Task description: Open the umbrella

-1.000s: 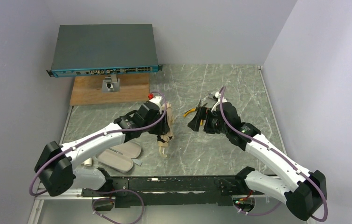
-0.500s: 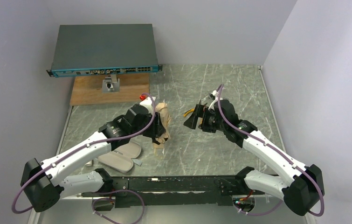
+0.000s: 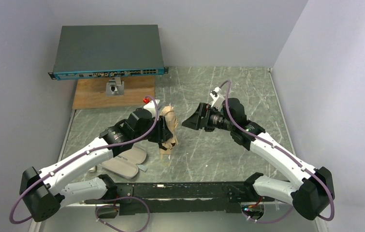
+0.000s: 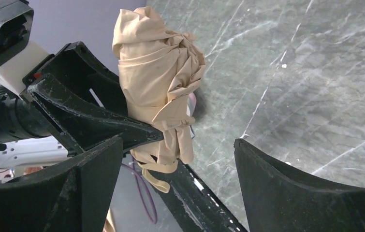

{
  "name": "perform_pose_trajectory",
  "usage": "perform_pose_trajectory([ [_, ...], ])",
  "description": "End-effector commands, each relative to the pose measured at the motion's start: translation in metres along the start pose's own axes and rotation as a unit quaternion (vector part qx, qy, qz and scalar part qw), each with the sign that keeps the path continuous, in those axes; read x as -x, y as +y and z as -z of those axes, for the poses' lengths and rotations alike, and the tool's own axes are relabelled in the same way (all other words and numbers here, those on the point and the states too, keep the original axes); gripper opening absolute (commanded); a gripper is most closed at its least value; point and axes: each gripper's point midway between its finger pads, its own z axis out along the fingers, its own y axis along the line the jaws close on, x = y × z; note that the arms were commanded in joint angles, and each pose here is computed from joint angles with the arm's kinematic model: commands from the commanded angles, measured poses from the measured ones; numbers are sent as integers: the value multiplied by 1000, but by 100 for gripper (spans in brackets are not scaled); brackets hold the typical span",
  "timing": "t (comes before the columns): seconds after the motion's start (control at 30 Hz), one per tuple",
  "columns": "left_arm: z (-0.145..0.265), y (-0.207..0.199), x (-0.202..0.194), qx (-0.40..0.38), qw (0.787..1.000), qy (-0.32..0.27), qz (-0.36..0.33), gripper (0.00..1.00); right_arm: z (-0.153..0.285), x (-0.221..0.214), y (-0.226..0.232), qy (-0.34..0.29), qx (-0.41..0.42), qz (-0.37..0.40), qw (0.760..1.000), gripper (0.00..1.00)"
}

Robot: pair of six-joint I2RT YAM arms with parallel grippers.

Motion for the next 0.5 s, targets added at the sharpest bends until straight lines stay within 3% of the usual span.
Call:
perform_pose_trajectory([
  [0.0,17,-35,44,-49,997,-66,10,0,0,17,31,-9,53,20,998,84],
  [0.47,13,-49,44,-64,995,-68,-17,0,-21,11,33,23,42,18,999,65],
])
